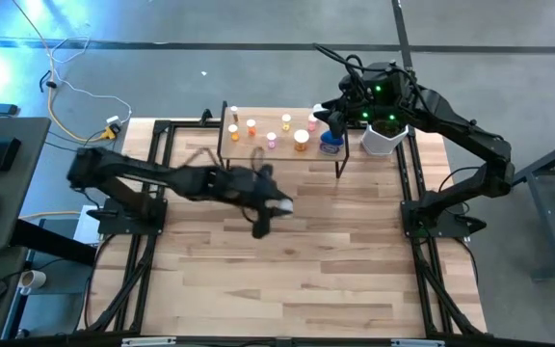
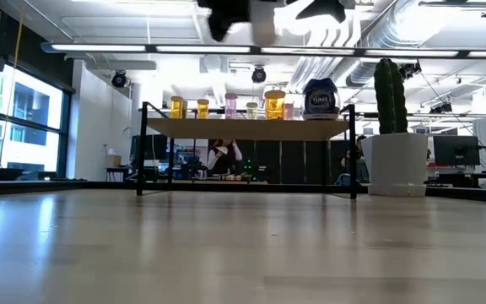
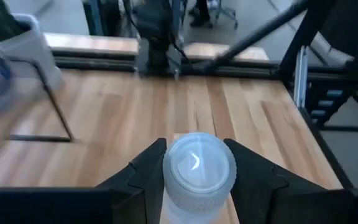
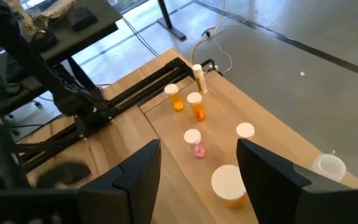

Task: Pick and place medicine bottles onto shelf by color
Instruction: Put the white medicine bottle on the shelf

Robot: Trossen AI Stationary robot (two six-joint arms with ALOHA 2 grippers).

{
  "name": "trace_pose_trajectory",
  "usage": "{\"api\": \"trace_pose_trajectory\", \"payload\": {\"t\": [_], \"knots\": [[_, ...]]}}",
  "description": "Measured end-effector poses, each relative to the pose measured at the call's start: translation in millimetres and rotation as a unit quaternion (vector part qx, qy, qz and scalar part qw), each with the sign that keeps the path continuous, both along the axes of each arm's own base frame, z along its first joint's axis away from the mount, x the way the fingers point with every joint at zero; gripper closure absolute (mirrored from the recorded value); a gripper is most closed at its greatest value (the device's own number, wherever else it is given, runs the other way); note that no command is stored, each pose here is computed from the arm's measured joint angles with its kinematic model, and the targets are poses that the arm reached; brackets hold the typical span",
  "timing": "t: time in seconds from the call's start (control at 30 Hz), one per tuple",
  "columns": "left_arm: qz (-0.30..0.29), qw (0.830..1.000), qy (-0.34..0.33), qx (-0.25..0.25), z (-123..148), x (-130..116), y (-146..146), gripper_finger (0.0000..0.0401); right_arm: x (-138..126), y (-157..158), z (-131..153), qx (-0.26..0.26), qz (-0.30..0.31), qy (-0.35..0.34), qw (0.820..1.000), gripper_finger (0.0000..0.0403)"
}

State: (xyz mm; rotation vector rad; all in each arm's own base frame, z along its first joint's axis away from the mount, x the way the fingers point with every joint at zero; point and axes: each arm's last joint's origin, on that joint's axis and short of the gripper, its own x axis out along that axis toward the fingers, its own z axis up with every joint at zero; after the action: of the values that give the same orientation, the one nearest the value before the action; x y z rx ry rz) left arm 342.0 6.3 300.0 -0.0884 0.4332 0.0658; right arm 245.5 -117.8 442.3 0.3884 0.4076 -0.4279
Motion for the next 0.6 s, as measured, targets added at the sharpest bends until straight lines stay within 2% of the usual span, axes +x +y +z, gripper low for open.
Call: {"api": "trace_pose_trajectory", "payload": {"t": [0.1,0.23,0.4,0.6], "knots": [[0.01,0.999,-0.028,0.012,16.9,-23.2,8.8,0.0265,-0.1,-0.5,0.1,-0.004,-0.008,0.001,1.0,0.0201],[0.035,0.998,-0.043,0.013,21.8,-59.4,20.1,0.0265,-0.4,-1.8,0.7,-0.007,-0.014,-0.001,1.0,0.0201],[0.093,0.994,-0.057,0.011,10.6,-102.9,32.1,0.0265,-0.5,-3.5,1.9,-0.021,-0.037,-0.003,0.999,0.0201],[0.168,0.983,-0.074,0.023,-7.5,-134.2,41.6,0.026,0.3,-4.7,4.8,-0.025,-0.053,-0.018,0.998,0.0201]]}}
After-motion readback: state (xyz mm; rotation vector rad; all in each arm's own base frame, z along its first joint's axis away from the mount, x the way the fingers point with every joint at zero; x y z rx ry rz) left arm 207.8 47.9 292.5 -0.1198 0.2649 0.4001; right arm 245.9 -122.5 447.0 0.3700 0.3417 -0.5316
